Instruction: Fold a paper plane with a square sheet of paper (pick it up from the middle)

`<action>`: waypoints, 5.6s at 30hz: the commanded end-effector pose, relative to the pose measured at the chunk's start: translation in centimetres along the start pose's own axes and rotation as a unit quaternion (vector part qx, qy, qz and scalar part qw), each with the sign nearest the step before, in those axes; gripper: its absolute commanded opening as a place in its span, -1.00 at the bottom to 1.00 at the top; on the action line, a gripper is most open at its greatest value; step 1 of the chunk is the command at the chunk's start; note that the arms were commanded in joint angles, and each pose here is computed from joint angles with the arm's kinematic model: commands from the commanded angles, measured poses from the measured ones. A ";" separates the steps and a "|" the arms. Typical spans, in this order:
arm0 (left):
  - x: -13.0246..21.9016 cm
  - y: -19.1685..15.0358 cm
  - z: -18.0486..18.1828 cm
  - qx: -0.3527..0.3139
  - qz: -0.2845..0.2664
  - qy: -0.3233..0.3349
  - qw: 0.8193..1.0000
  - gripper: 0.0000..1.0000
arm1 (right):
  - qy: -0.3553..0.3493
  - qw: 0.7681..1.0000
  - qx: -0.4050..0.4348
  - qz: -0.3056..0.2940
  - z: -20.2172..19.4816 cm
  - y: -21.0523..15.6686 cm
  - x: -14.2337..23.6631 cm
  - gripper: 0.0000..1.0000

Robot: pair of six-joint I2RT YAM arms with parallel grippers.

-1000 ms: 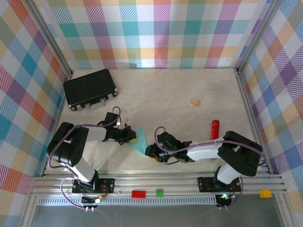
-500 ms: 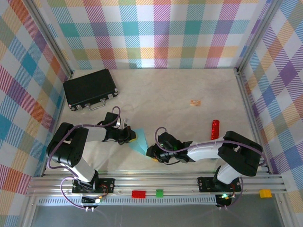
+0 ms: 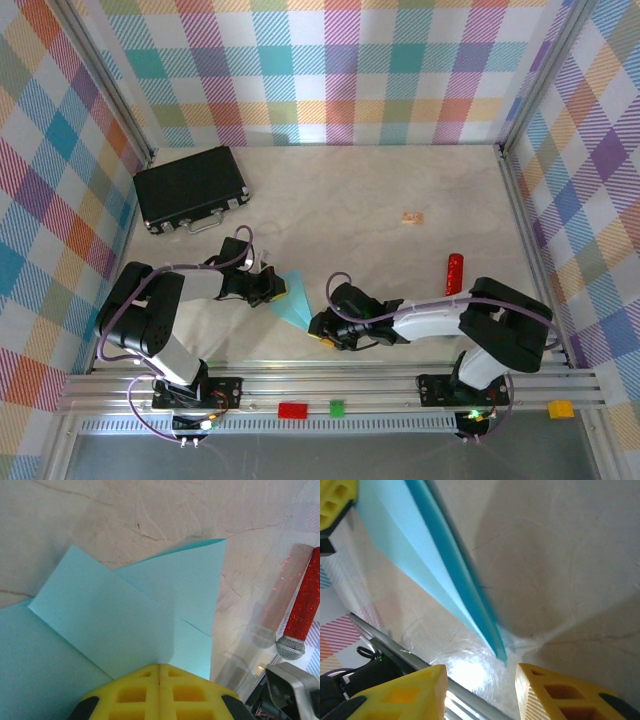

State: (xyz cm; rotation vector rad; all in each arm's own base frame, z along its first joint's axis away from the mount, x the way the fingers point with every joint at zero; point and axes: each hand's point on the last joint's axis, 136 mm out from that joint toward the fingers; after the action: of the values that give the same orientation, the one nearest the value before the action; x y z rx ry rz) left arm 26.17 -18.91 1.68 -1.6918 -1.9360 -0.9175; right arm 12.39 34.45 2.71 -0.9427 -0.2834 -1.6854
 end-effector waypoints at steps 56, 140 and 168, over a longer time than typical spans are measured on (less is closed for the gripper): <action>8.4 0.9 -5.1 -0.043 -0.122 0.004 0.992 -0.36 | -0.182 0.850 0.416 -0.267 4.1 5.0 11.2 -0.99; 7.6 1.1 -5.6 -0.025 -0.083 -0.055 0.995 -0.92 | -0.077 0.953 0.038 -0.290 1.5 7.6 5.9 -0.61; -3.1 0.6 -5.4 -0.066 0.058 0.038 0.995 -1.00 | 0.030 0.989 0.055 -0.132 2.5 8.0 6.1 -0.24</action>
State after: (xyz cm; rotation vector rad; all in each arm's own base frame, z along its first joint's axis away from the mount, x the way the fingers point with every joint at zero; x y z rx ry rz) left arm 27.29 -25.72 4.67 -1.8151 -1.8024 -1.0375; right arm 19.83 26.69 5.00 -0.8888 -0.5100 -1.9609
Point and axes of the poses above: each hand's point on the last joint's axis, 136 mm out from that joint toward the fingers, its own x axis back along the fingers, its own z axis along the line the jaws close on, y = z × x, and after that the axes turned 15 degrees about -x, right-handed
